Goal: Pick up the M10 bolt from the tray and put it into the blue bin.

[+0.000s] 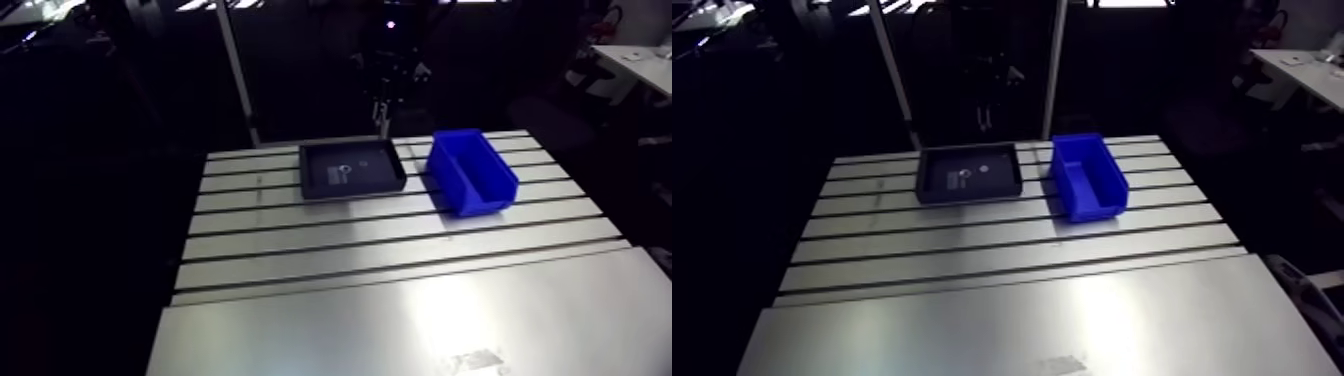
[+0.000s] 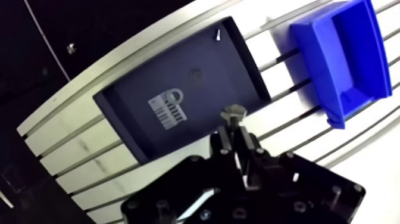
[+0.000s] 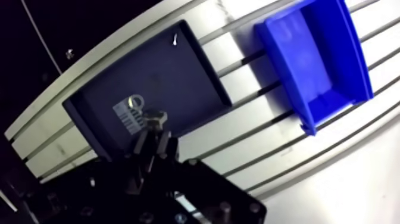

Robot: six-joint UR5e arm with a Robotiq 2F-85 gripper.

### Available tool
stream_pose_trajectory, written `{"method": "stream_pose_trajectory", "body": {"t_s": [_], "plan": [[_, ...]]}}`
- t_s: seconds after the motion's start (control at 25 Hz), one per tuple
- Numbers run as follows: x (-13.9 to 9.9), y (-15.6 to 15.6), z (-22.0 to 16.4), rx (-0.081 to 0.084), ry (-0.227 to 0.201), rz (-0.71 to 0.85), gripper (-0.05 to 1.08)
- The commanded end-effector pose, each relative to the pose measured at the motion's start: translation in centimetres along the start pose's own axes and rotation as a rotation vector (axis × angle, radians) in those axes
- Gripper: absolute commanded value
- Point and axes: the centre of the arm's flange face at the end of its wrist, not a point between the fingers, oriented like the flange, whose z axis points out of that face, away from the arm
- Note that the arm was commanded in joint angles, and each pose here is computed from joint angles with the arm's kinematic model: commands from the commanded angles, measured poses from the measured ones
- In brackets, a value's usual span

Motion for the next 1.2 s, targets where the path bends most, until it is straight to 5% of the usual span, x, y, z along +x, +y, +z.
{"method": "stream_pose_trajectory", "body": {"t_s": [0.04,0.36,0.6,0.92,1.2], "plan": [[-2.8,1.2,-6.4,0.006,0.035,-0.12,1.05],[-3.8,2.8,-10.2,-0.002,0.049,-0.187,1.03],[-3.9,3.5,-9.6,-0.064,0.048,-0.282,1.02],[-2.4,7.4,-8.4,-0.067,0.017,-0.602,1.02],[-1.8,11.2,-7.6,-0.071,0.047,-0.828,1.03]]}}
